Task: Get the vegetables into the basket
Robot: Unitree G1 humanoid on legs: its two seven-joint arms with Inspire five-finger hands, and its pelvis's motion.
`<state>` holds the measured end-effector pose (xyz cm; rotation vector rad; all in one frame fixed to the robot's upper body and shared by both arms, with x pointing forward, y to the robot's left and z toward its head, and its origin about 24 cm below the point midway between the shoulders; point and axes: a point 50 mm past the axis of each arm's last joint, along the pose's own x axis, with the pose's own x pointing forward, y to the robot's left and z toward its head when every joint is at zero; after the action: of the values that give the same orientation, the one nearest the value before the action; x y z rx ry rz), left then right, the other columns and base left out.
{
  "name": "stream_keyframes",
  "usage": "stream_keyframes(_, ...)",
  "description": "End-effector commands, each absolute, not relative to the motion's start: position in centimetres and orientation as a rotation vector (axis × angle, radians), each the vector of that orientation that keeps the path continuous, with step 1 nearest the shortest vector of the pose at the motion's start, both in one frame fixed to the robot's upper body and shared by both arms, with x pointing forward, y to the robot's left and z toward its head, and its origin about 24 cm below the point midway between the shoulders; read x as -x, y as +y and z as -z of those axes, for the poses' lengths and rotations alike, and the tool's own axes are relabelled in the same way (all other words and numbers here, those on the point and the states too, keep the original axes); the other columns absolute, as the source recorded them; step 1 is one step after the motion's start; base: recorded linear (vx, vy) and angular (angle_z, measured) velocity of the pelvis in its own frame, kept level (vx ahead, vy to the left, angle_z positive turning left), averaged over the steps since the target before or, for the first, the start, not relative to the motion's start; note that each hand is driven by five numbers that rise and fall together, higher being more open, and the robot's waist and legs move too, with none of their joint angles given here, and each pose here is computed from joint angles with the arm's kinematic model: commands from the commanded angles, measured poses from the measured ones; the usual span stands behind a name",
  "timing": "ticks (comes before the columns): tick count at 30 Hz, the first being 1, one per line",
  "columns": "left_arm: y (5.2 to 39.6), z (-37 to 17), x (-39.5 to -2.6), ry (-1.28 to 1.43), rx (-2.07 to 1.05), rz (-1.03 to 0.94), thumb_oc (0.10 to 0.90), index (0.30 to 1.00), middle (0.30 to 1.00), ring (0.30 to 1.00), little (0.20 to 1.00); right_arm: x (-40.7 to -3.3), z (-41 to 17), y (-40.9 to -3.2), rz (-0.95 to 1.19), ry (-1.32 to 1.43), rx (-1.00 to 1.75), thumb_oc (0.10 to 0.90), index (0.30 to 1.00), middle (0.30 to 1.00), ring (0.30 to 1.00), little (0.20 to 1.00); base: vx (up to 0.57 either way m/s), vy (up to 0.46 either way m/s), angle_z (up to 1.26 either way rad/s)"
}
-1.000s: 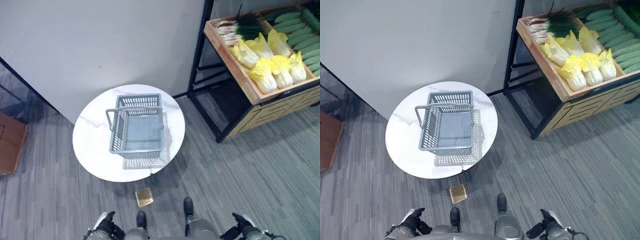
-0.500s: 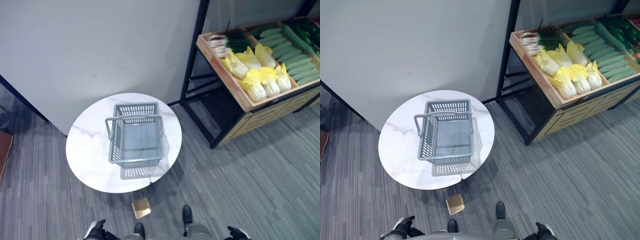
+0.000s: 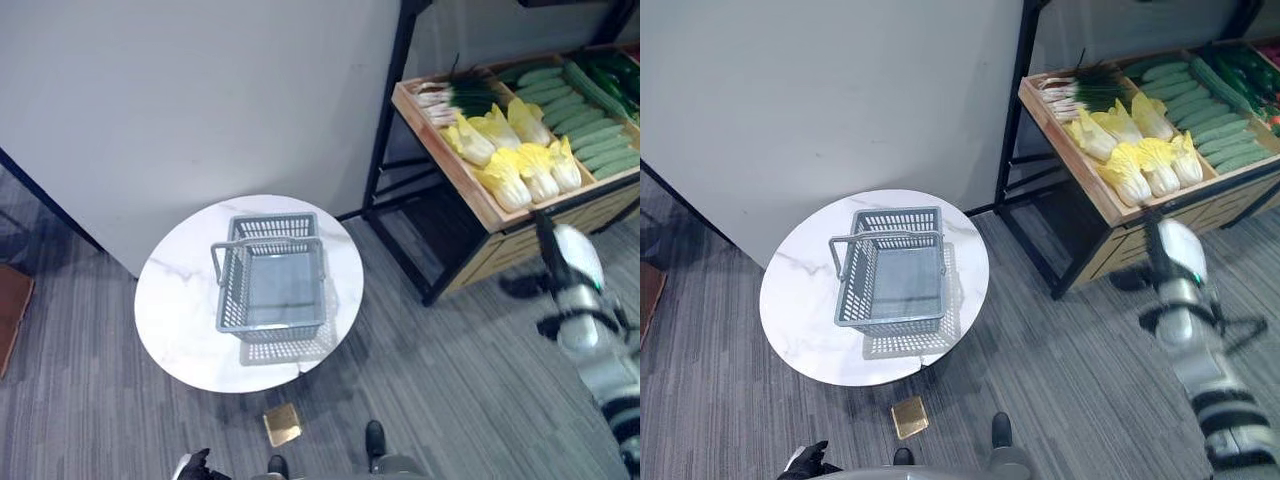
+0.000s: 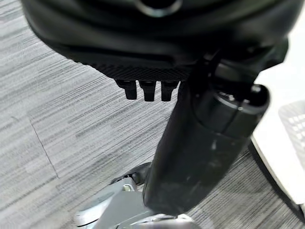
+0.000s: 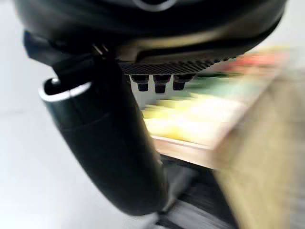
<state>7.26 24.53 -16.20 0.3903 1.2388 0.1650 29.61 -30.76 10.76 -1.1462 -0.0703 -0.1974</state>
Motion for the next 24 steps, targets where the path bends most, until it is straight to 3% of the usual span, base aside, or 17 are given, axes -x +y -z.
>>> stream_keyframes(1,25.4,15.9,-8.2,1.239,-0.444,-0.152,0.900,1.000,1.000,1.000,1.000,-33.1,-16.0,-25.6,0.060,-0.326,1.116,0.900,1.000,1.000,1.000,1.000,0.03,-0.006,0.06)
stream_keyframes(9,24.0,16.2,-8.3,1.232,-0.418,-0.106,0.900,1.000,1.000,1.000,1.000,-36.5,-19.6,-18.2,-0.126,-0.455,0.938,0.900,1.000,1.000,1.000,1.000,0.00,-0.009,0.13)
stream_keyframes(24,25.1,15.3,-11.0,1.153,-0.411,-0.196,0.900,1.000,1.000,1.000,1.000,-40.6,-23.9,-13.8,-0.065,-0.446,0.862,0.900,1.000,1.000,1.000,1.000,-0.01,-0.010,0.09)
